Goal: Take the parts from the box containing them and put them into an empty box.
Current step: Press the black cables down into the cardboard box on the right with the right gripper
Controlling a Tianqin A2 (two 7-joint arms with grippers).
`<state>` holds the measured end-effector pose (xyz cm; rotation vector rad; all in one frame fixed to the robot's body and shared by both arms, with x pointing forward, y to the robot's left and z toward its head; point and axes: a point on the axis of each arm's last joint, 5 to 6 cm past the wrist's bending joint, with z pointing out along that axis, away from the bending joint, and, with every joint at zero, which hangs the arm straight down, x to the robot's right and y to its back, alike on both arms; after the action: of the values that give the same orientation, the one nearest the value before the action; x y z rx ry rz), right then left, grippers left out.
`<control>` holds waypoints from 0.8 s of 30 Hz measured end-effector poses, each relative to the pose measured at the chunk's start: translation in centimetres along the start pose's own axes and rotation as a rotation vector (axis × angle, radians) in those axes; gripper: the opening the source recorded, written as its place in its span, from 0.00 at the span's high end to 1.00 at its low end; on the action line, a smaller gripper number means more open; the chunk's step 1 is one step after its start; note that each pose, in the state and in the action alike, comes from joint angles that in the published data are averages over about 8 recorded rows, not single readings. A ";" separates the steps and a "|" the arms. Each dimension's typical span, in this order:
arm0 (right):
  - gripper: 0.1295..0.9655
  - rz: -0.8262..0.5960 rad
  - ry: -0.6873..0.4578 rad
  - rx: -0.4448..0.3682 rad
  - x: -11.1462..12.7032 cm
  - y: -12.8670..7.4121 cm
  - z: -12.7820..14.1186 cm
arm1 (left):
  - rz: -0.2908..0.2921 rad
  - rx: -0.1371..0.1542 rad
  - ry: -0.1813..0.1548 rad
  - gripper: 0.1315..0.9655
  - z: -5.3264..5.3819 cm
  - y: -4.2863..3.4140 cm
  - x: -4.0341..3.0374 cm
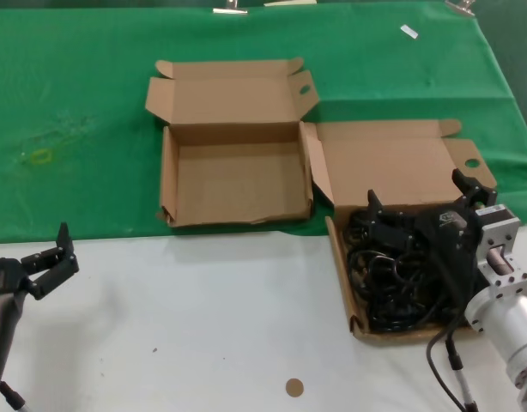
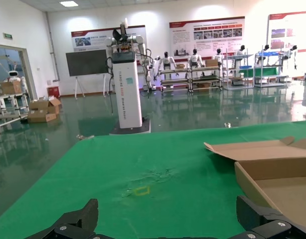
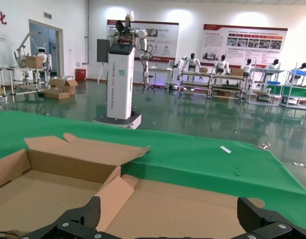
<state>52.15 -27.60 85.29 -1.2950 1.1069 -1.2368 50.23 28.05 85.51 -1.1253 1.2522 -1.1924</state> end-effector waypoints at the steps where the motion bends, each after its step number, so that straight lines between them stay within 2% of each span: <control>1: 0.00 0.000 0.000 0.000 0.0 0.0 0.0 | 0.000 0.000 0.000 0.00 0.0 0.00 0.00; 24: 0.00 0.000 0.000 0.000 0.0 0.0 0.0 | 0.000 0.000 0.000 0.00 0.0 0.00 0.00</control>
<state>52.15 -27.60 85.29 -1.2950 1.1069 -1.2368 50.23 28.05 85.51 -1.1253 1.2522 -1.1924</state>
